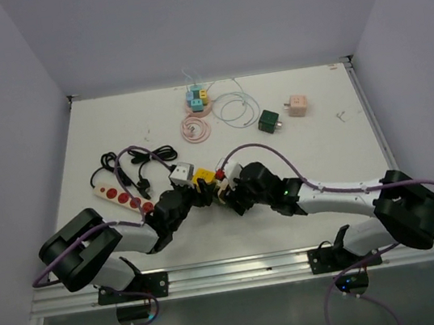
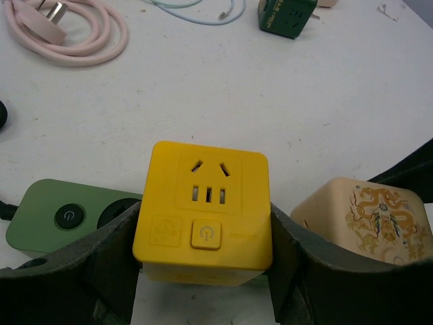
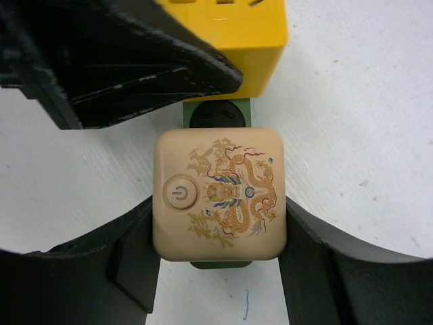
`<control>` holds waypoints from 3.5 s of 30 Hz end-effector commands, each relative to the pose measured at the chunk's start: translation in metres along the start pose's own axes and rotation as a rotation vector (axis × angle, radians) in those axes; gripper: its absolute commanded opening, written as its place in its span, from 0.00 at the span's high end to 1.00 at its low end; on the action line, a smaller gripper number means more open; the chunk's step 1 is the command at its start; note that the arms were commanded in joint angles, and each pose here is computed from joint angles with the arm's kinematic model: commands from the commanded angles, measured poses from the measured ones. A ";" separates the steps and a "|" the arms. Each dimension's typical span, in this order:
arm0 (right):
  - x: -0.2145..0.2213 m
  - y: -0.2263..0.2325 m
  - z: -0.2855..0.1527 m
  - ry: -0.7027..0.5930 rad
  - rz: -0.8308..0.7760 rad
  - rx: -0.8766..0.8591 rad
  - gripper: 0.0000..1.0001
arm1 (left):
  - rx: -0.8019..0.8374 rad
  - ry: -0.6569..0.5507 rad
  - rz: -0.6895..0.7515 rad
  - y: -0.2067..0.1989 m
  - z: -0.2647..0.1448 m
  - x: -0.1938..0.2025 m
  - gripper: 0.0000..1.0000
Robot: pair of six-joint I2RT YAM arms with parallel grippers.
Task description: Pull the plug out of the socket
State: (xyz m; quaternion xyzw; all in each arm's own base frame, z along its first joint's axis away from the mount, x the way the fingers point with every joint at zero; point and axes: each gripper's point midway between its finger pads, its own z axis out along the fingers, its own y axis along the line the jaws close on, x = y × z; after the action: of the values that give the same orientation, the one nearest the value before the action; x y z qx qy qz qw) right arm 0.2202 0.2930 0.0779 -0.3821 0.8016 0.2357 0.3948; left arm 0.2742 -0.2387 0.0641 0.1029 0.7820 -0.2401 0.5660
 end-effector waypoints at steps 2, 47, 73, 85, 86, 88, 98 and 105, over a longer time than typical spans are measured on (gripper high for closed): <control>-0.063 0.028 -0.007 -0.146 -0.225 0.130 0.76 | -0.141 0.307 -0.038 0.035 -0.025 0.086 1.00; -0.078 -0.012 -0.026 -0.239 0.160 0.005 0.66 | -0.139 0.367 -0.018 0.031 -0.016 0.094 1.00; -0.036 -0.096 -0.070 -0.222 0.296 0.417 0.60 | -0.148 0.372 -0.003 0.026 -0.011 0.078 1.00; 0.009 -0.248 -0.123 -0.494 1.120 0.525 0.54 | -0.132 0.318 0.008 0.007 0.001 0.017 0.89; 0.003 -0.255 -0.122 -0.532 1.136 0.479 0.54 | -0.139 0.320 0.010 0.007 0.002 0.013 0.89; 0.016 -0.274 -0.117 -0.544 1.220 0.475 0.53 | -0.158 0.337 0.009 0.007 0.003 0.010 0.88; 0.006 -0.330 -0.083 -0.628 1.287 0.370 0.44 | -0.160 0.333 0.024 0.010 -0.004 0.004 0.87; 0.022 -0.350 -0.059 -0.560 1.369 0.382 0.28 | -0.160 0.317 0.026 0.012 -0.010 -0.002 0.87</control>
State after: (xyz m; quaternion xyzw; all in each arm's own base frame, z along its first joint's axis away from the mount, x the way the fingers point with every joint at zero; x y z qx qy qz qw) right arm 0.4474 0.0341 0.0512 0.3572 0.7697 0.3531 0.3940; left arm 0.2742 -0.2395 0.0693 0.1259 0.8669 -0.1711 0.4509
